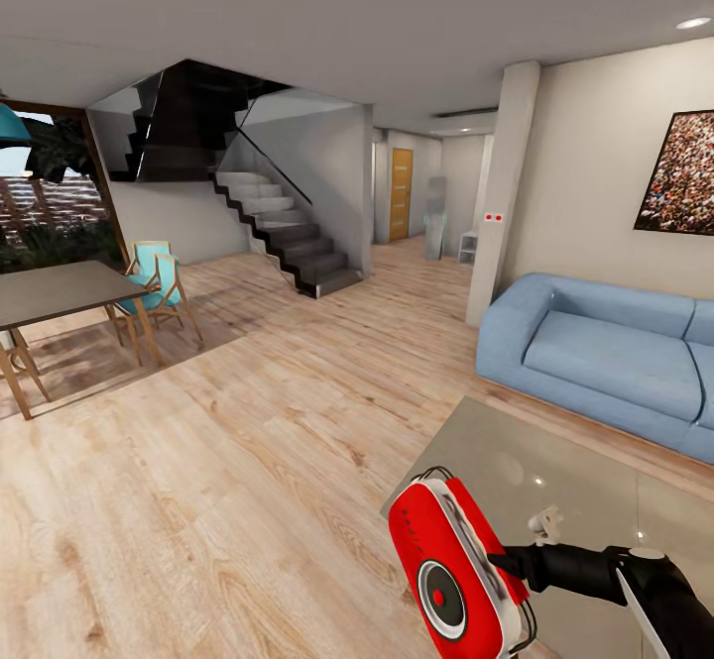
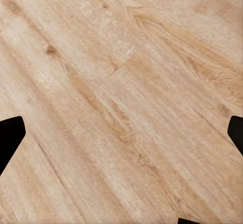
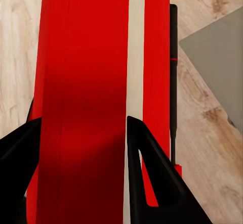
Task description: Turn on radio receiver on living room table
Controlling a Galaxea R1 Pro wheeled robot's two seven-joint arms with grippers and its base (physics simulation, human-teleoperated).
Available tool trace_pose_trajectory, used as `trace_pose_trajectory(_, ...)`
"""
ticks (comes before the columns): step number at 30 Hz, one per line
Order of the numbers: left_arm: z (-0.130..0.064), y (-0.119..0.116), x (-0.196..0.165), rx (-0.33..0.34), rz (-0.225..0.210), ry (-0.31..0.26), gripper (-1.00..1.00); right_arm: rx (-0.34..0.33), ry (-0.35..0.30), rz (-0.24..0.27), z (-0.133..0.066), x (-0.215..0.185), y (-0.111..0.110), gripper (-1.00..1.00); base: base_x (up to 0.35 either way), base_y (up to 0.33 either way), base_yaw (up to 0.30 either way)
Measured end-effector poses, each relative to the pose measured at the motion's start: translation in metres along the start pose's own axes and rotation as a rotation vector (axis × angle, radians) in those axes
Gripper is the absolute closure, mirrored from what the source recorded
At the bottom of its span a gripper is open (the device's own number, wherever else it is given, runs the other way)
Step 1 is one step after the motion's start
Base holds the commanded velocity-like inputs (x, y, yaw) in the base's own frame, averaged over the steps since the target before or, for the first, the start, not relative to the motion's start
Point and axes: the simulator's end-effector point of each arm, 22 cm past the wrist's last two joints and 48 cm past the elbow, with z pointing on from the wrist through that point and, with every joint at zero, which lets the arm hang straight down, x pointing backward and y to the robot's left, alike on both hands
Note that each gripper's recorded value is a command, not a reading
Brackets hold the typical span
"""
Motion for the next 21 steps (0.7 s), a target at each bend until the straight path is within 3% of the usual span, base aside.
trace_pose_trajectory(6, -0.003, -0.018, 0.001, 0.021, -0.005, 0.003, -1.0, -0.009, -0.002, -0.004, 0.0, -0.001, 0.002, 1.0, 0.0, 0.0, 0.0)
trace_pose_trajectory(13, -0.007, -0.041, -0.002, 0.06, -0.012, -0.001, -1.0, -0.092, -0.024, -0.031, -0.005, -0.015, 0.024, 1.0, 0.0, 0.0, 0.0)
trace_pose_trajectory(14, -0.006, -0.043, -0.007, 0.066, -0.014, -0.01, 1.0, -0.093, -0.024, -0.033, -0.005, -0.016, 0.024, 1.0, 0.0, 0.0, 0.0)
trace_pose_trajectory(21, 0.002, -0.041, -0.051, 0.069, -0.032, -0.105, 1.0, -0.097, -0.036, -0.043, -0.01, -0.02, 0.023, 1.0, 0.0, 0.0, 0.0)
